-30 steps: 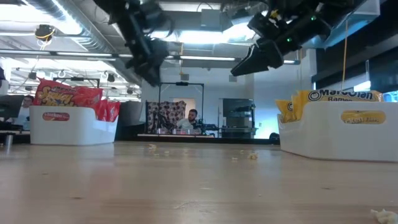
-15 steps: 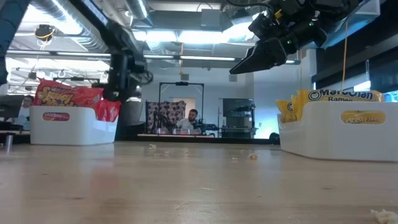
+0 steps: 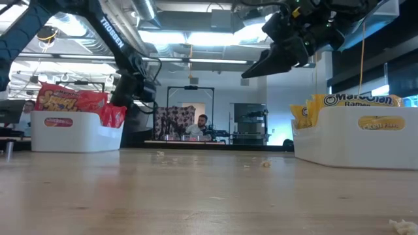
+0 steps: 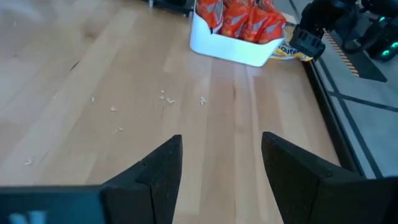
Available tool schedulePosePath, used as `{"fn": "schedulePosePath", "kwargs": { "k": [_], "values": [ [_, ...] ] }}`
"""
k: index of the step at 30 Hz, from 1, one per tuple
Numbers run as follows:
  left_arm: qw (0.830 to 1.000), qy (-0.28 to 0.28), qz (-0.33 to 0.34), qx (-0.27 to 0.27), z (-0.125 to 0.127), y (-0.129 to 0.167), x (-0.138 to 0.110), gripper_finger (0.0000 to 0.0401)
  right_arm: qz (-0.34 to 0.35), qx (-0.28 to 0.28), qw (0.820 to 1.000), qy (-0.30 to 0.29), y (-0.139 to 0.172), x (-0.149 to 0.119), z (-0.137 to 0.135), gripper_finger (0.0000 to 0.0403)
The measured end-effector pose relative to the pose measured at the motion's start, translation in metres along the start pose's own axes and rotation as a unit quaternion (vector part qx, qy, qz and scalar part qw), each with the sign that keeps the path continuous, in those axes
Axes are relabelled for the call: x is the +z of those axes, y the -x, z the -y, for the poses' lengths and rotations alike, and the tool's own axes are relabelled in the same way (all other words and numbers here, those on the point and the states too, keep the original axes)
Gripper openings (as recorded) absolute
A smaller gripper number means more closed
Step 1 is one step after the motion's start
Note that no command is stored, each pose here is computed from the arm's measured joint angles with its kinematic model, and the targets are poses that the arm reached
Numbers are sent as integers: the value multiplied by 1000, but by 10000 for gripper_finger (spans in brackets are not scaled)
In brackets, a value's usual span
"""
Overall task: Sort Maruchan noodles
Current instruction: Put the yellow noodle into the bottom white bin
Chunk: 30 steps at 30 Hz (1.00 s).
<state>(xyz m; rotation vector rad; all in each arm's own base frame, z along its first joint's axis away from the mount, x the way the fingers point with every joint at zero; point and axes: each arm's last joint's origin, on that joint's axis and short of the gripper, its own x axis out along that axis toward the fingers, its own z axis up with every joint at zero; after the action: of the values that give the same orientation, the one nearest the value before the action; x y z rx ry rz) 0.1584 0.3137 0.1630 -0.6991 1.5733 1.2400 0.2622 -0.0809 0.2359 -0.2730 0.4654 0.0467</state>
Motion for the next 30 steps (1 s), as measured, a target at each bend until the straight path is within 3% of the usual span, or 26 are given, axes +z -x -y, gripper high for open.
{"fn": "schedulePosePath", "kwargs": {
  "k": [8,15,30],
  "values": [
    [996,-22,31,-76,14,3,6,141,-6,3,1000,-2,0,-1,-1,199],
    [990,-57,76,-103,37,12,9,141,-6,3,1000,-2,0,-1,-1,199],
    [958,-171,159,-167,123,49,-12,141,-5,4,1000,-5,0,-1,-1,199]
  ]
}}
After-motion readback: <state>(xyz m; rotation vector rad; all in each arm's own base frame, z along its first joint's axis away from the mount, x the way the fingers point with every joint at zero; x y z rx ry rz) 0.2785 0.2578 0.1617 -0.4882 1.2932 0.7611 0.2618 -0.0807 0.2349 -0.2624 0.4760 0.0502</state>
